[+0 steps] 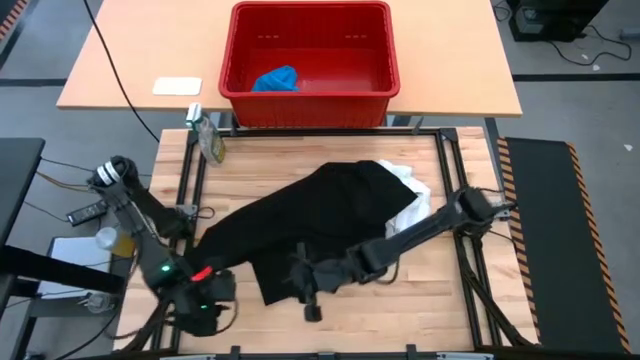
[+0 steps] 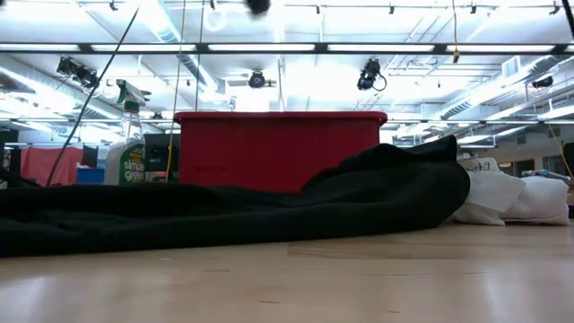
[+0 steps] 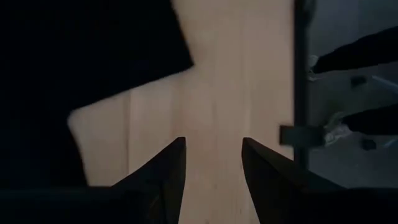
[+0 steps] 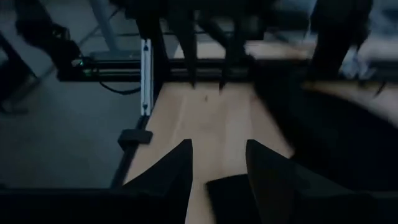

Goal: Fold laundry
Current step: Fold the black shirt

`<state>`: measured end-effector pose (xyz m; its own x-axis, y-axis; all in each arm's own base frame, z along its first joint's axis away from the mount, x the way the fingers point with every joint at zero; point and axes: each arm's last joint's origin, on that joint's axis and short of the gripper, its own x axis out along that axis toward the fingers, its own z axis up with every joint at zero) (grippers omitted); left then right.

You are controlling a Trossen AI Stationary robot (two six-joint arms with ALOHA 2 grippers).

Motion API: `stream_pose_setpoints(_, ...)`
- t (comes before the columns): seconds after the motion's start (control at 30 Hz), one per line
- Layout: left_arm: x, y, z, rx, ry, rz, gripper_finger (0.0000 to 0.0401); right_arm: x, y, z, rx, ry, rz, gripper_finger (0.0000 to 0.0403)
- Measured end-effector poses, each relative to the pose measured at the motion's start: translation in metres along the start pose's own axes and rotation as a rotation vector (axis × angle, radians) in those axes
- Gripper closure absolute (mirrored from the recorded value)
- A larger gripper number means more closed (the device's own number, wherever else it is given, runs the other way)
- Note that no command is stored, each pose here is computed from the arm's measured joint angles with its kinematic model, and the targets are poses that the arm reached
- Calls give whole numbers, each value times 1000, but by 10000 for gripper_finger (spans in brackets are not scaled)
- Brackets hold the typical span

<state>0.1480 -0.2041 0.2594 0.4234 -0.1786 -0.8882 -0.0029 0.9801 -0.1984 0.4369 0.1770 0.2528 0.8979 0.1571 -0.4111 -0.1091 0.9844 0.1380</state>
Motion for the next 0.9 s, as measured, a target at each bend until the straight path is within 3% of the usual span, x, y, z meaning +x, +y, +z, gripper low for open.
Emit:
stream_pose_setpoints(0.1, -16, -4, -9, 15, -23, -65, 244, 27, 0, -17, 104, 34, -17, 247)
stream_pose_setpoints(0.53, -46, 6, -12, -47, -76, -151, 244, 105, 6, -38, 92, 169, -40, 240)
stream_pose_setpoints(0.73, -47, 6, -13, -75, -55, -165, 244, 118, 4, -59, 23, 294, -32, 190)
stream_pose_setpoints(0.9, -46, 7, -13, -64, -51, -158, 244, 117, 4, -59, -106, 284, -63, 135)
